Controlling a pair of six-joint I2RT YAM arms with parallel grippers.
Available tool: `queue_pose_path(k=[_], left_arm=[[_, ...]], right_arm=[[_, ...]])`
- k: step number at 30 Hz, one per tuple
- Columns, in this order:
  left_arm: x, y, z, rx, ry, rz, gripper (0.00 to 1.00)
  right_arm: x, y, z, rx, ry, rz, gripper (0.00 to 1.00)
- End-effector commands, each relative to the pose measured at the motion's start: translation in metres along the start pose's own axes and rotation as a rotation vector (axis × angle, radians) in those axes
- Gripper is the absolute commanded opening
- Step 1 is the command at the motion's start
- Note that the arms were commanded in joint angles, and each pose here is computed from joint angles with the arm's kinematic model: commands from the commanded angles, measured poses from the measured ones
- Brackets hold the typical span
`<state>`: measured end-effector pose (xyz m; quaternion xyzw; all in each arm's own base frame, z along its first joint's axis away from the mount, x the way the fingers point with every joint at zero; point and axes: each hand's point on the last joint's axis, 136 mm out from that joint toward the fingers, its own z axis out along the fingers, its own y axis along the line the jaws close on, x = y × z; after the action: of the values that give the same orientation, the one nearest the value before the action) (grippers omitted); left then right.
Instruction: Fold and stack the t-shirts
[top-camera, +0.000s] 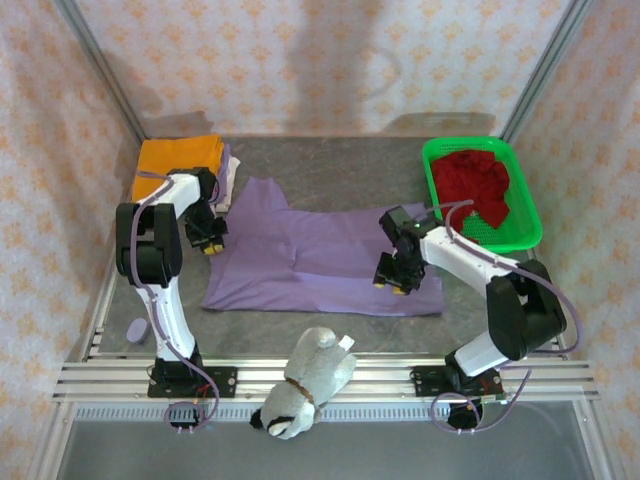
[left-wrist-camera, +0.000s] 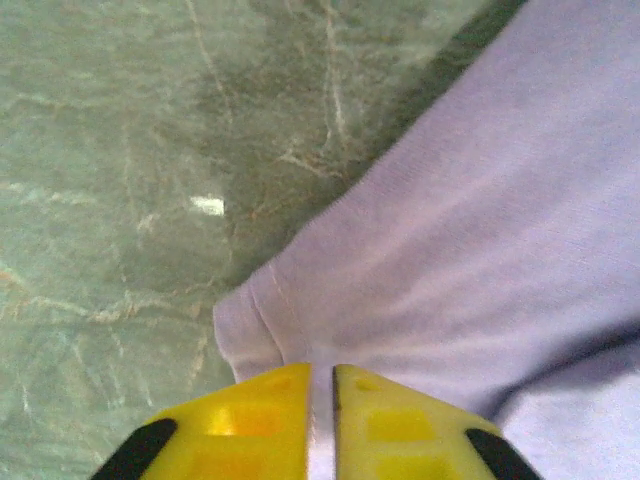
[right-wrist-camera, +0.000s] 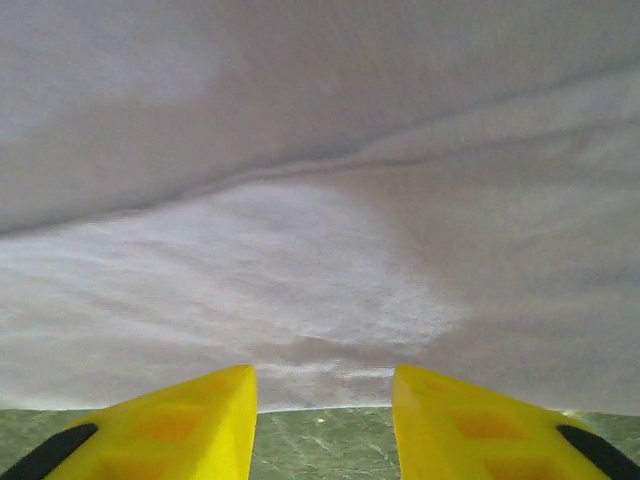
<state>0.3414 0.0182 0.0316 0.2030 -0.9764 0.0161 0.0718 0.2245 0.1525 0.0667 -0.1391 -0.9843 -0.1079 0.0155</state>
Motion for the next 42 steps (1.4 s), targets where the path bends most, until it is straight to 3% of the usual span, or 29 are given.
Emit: queue_pose_path(k=[1,7,15,28,34,42], left_arm=[[-0.01,-0.015,-0.052,0.037,-0.131,0.043,0.21],[-0.046,-0.042,-0.097,0.024,-0.268,0.098,0.32],[-0.109,-0.081,-0.093,-0.107,-0.356,0.159,0.45],[-0.177,-0.118,-0.059,-0.037,-0.448,0.132,0.45],[-0.193,-0.125,-0.052,-0.027,-0.492,0.155,0.44],[-0.198,-0.13,-0.031,-0.013,-0.469,0.162,0.41]], right_arm=[[-0.018,-0.008,-0.024,0.065,-0.08,-0.019,0.43],[-0.045,0.0,-0.037,0.068,-0.09,-0.026,0.43],[-0.058,0.008,-0.049,0.082,-0.096,-0.046,0.42],[-0.057,0.001,-0.053,0.119,-0.098,-0.045,0.42],[-0.057,0.001,-0.053,0.12,-0.089,-0.05,0.42],[-0.06,0.004,-0.058,0.119,-0.102,-0.059,0.42]])
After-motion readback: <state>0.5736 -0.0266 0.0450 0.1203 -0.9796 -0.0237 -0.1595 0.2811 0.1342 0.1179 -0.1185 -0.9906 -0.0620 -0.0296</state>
